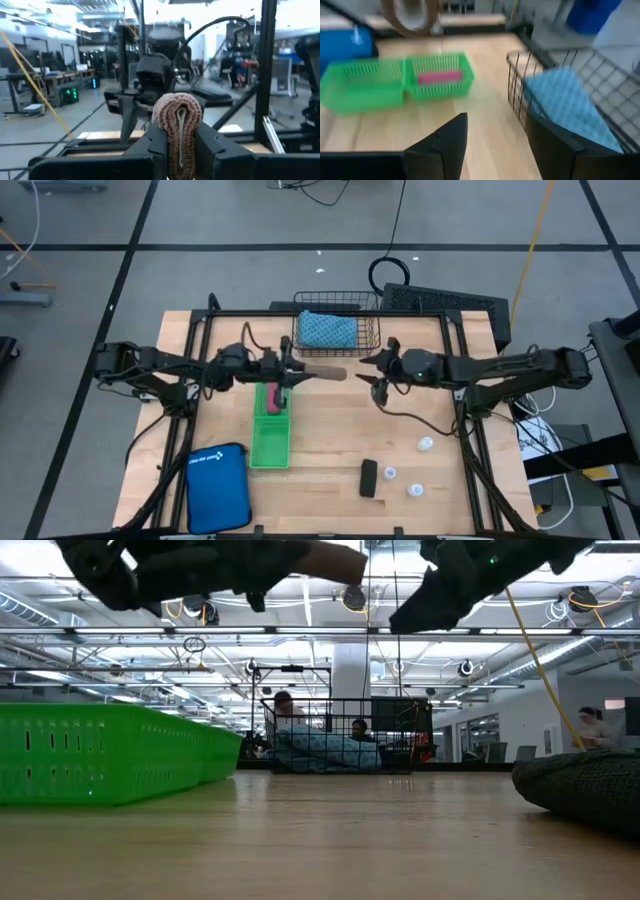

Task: Pick & Place Medicine items
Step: Put the brown bandage into the top green bin, then put the black bandage into the top green bin

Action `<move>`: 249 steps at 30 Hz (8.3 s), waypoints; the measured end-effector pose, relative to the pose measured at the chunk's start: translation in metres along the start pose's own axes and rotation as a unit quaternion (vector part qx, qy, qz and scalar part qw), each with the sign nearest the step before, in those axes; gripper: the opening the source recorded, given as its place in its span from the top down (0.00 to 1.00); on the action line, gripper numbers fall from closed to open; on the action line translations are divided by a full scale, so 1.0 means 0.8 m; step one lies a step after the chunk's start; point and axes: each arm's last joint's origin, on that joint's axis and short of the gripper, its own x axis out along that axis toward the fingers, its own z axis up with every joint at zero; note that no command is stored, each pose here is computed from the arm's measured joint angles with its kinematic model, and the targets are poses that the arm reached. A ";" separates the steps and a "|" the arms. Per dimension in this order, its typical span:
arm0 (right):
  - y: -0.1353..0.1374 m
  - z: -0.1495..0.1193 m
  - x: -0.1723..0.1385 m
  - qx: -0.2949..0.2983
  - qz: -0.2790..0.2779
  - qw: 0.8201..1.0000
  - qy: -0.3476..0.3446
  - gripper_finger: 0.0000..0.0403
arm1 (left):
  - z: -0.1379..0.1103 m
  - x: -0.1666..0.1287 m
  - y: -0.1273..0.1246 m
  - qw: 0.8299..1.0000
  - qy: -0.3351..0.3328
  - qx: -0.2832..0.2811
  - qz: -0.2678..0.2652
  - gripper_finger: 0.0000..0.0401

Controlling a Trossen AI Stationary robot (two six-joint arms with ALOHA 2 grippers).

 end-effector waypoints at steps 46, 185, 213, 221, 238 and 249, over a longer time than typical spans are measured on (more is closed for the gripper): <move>0.021 -0.005 0.065 -0.022 0.099 0.952 -0.289 0.82 | -0.007 -0.005 -0.001 0.996 0.008 -0.084 0.003 0.86; -0.002 0.001 -0.030 -0.055 0.096 0.987 -0.116 0.77 | -0.076 -0.035 -0.083 0.704 0.237 -0.442 0.502 0.85; -0.002 0.001 -0.030 -0.055 0.096 0.987 -0.119 0.77 | -0.124 -0.037 -0.085 0.658 0.293 -0.437 0.539 0.67; -0.002 0.001 -0.030 -0.055 0.096 0.987 -0.117 0.78 | -0.124 -0.037 -0.084 0.664 0.290 -0.428 0.541 0.45; -0.002 0.000 -0.030 -0.056 0.096 0.987 -0.114 0.77 | -0.074 -0.038 -0.067 0.712 0.302 -0.419 0.475 0.38; -0.001 -0.002 -0.029 -0.057 0.097 0.988 -0.103 0.77 | 0.016 -0.051 -0.062 0.816 0.255 -0.403 0.325 0.34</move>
